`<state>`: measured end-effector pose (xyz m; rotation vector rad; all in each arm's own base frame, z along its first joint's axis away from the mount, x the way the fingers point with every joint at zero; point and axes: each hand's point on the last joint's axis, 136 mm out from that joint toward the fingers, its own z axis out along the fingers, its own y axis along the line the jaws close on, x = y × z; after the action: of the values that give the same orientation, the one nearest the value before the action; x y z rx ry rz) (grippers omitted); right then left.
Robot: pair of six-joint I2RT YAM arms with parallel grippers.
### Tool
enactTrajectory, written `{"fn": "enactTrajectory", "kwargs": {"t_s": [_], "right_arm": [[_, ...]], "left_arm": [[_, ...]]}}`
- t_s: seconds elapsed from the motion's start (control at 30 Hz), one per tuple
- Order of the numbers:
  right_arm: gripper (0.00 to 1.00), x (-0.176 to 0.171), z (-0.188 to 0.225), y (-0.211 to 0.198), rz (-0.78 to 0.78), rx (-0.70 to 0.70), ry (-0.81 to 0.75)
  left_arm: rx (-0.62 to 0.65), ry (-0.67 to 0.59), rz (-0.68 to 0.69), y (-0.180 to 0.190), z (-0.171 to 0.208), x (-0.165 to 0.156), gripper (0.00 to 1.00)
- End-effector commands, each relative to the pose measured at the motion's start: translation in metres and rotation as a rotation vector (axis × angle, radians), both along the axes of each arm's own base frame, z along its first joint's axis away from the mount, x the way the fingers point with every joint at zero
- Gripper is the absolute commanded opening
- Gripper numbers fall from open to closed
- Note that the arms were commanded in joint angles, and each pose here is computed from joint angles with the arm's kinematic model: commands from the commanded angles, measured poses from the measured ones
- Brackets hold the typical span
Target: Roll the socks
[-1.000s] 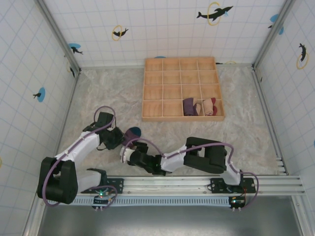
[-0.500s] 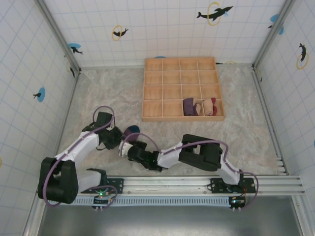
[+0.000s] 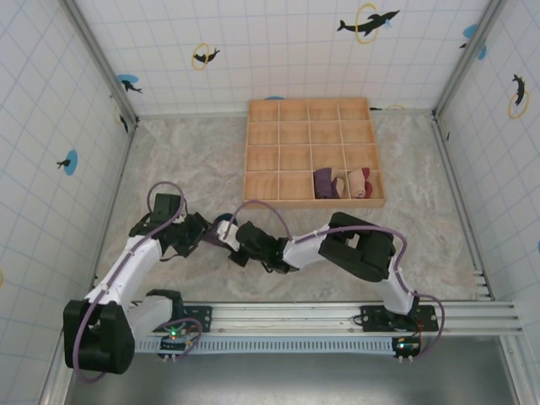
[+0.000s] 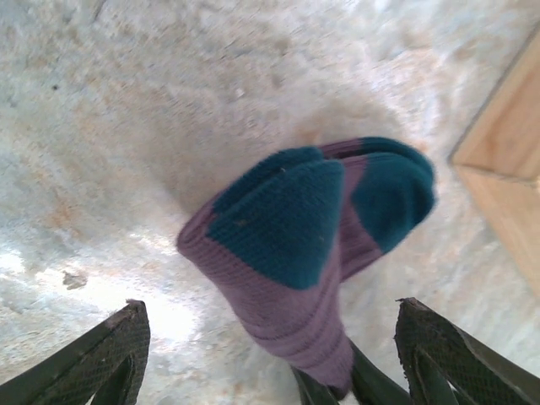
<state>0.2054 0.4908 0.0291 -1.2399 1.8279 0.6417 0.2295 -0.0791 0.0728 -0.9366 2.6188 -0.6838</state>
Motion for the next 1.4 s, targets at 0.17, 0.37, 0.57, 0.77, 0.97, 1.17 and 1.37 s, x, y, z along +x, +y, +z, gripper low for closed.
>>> {"fn": "enactTrajectory", "kwargs": {"t_s": [0.17, 0.37, 0.57, 0.77, 0.97, 1.17, 1.37], "right_arm": [[0.0, -0.022, -0.076, -0.048, -0.094, -0.068, 0.843], [0.0, -0.012, -0.08, -0.059, -0.287, -0.006, 1.121], [0.0, -0.013, -0.087, -0.06, -0.43, 0.032, 1.317], [0.0, -0.011, -0.086, -0.067, -0.559, 0.089, 1.404], [0.0, -0.005, -0.083, -0.072, -0.624, 0.174, 1.454], [0.0, 0.003, -0.075, -0.071, -0.652, 0.232, 1.455], [0.19, 0.008, -0.063, -0.071, -0.64, 0.281, 1.411]], "left_arm": [[-0.051, -0.055, 0.028, -0.004, -0.002, 0.002, 0.75], [-0.099, -0.081, 0.06, -0.007, -0.022, -0.001, 0.67], [-0.11, -0.117, 0.035, -0.021, -0.024, 0.012, 0.64], [-0.134, -0.143, 0.041, -0.03, -0.025, 0.023, 0.62], [-0.13, -0.092, 0.012, -0.039, -0.04, 0.02, 0.5], [-0.095, -0.064, 0.003, -0.038, -0.053, 0.013, 0.47], [-0.035, 0.06, -0.042, -0.037, -0.072, 0.001, 0.33]]}}
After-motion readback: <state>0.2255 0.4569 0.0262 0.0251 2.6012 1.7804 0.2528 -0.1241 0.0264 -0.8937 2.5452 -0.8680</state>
